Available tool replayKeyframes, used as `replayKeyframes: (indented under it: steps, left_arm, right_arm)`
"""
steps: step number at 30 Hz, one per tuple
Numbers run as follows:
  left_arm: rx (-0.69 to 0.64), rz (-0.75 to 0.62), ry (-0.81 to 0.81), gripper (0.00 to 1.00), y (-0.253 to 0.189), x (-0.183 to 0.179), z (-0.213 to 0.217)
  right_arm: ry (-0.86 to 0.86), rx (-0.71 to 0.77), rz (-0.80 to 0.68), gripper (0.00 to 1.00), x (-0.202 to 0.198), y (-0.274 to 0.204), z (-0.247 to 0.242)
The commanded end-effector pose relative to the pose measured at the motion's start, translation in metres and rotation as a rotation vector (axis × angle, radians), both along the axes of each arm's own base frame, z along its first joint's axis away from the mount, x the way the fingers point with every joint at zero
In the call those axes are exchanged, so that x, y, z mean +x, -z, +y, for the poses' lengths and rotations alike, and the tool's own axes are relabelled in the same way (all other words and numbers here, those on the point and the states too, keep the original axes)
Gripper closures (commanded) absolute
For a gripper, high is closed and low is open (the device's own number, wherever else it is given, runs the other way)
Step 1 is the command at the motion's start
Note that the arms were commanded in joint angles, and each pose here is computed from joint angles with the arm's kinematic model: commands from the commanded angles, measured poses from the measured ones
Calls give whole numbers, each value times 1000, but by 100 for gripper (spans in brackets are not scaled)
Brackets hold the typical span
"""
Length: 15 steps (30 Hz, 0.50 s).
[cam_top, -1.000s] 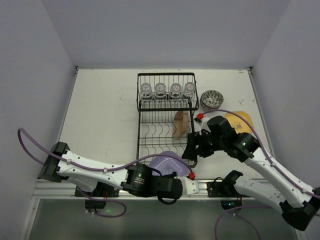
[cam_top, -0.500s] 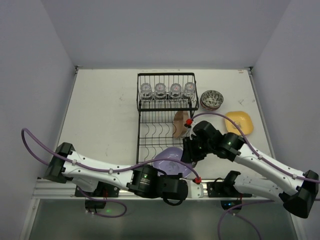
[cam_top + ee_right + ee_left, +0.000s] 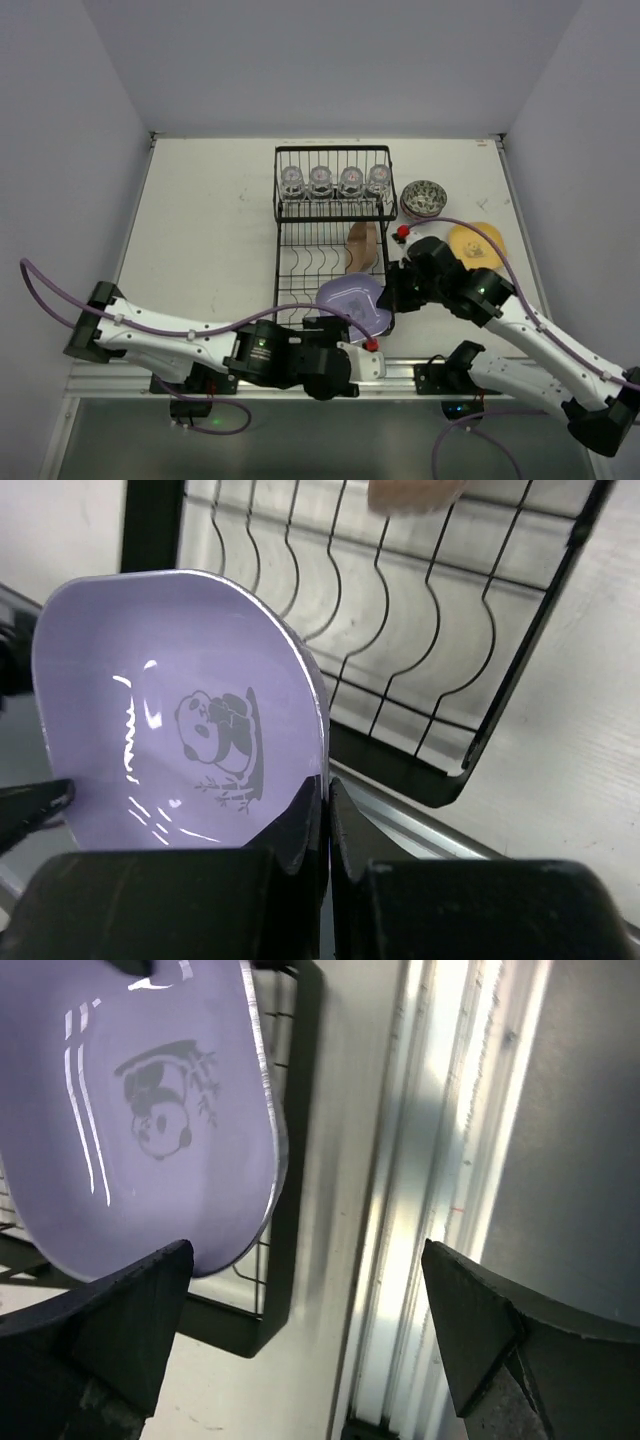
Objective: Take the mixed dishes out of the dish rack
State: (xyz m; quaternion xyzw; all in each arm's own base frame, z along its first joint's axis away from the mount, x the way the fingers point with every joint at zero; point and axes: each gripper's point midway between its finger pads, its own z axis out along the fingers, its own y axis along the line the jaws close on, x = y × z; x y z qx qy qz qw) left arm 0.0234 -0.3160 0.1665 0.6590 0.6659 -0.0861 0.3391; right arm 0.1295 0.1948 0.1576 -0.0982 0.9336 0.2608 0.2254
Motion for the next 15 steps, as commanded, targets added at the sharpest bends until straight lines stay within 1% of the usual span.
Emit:
replayKeyframes:
  steps: [1, 2, 4, 5, 6, 7, 8, 9, 11, 15]
  left_arm:
    - [-201, -63, -151, 0, -47, 36, 10]
    - [-237, -63, -171, 0, -53, 41, 18]
    - [-308, -75, -226, 0, -64, 56, 23]
    - [-343, -84, -254, 0, -70, 63, 31]
    - [-375, -96, -283, 0, -77, 70, 33]
    - [-399, -139, -362, 0, -84, 88, 42]
    - [-429, -157, -412, 0, -92, 98, 50]
    - [-446, -200, -496, 0, -100, 115, 61]
    - [-482, -217, -581, 0, -110, 128, 71]
    - [-542, -251, -729, 0, -127, 152, 90]
  right_arm:
    - [128, 97, -99, 100, 17, -28, -21]
    - [199, 109, -123, 100, 27, -33, -35]
    - [277, 103, -162, 100, 34, -41, -54]
    - [368, 104, -205, 100, 44, -51, -72]
    - [421, 93, -228, 100, 49, -56, -83]
    - [517, 64, -258, 100, 57, -60, -103]
    - [562, 67, -298, 100, 60, -69, -112]
    - [601, 58, -326, 100, 63, -74, -122]
    - [723, 35, -394, 100, 70, -93, -148]
    - [970, 7, -478, 100, 75, -120, -195]
